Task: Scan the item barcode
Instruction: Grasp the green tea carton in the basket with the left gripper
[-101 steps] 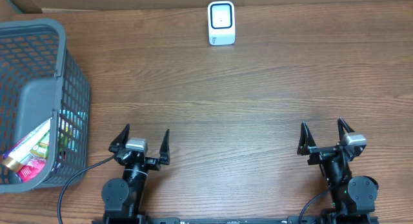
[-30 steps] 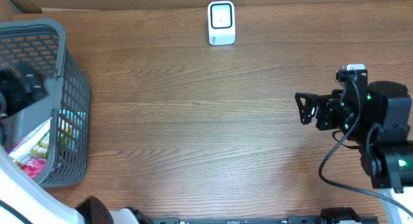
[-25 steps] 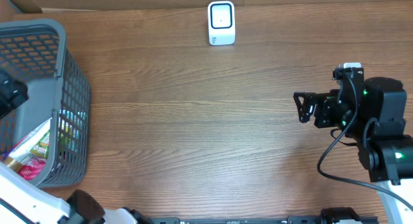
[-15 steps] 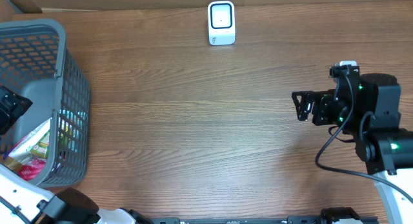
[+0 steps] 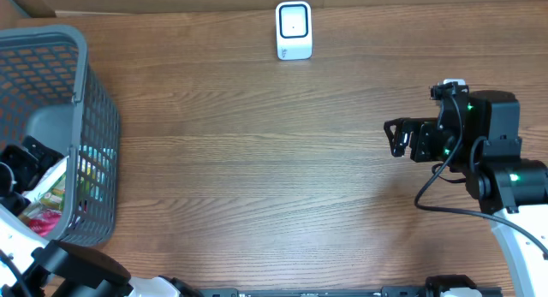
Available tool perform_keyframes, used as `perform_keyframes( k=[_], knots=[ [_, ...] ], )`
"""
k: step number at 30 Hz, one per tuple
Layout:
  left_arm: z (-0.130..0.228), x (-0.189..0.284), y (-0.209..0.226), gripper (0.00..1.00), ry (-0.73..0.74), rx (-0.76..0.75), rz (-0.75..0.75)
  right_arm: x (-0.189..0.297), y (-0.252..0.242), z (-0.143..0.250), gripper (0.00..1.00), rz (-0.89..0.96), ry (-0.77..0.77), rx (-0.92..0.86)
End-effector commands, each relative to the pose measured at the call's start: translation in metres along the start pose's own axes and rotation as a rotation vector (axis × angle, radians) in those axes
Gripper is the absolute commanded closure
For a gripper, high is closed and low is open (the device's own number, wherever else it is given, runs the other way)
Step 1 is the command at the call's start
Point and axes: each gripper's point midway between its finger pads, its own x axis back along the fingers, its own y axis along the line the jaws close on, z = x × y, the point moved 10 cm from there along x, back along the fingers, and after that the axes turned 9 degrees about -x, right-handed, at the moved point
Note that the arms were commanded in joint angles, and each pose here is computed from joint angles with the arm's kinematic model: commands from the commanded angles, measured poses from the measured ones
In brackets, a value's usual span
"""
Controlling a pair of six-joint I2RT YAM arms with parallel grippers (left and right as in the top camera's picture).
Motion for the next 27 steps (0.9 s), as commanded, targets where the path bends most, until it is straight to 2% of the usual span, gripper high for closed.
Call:
perform_keyframes(
  k=[1, 14, 20, 24, 27],
  knots=[
    [0.006, -0.017, 0.008, 0.0, 0.038, 0.06, -0.045, 0.002, 0.005, -0.008, 0.0, -0.017, -0.02, 0.018],
    [0.014, -0.074, 0.02, 0.0, 0.023, 0.061, -0.046, -0.002, 0.004, -0.008, 0.0, -0.013, -0.006, 0.014],
    [0.003, -0.077, 0.017, 0.0, -0.061, 0.106, 0.021, -0.002, 0.004, -0.008, 0.0, -0.013, -0.006, 0.014],
    [0.004, -0.077, 0.017, 0.0, -0.059, 0.113, 0.022, -0.002, 0.004, -0.008, 0.0, -0.013, -0.006, 0.014],
    [0.005, -0.078, 0.019, 0.06, -0.051, 0.116, -0.006, -0.002, 0.004, -0.008, 0.0, -0.013, -0.006, 0.014]
  ],
)
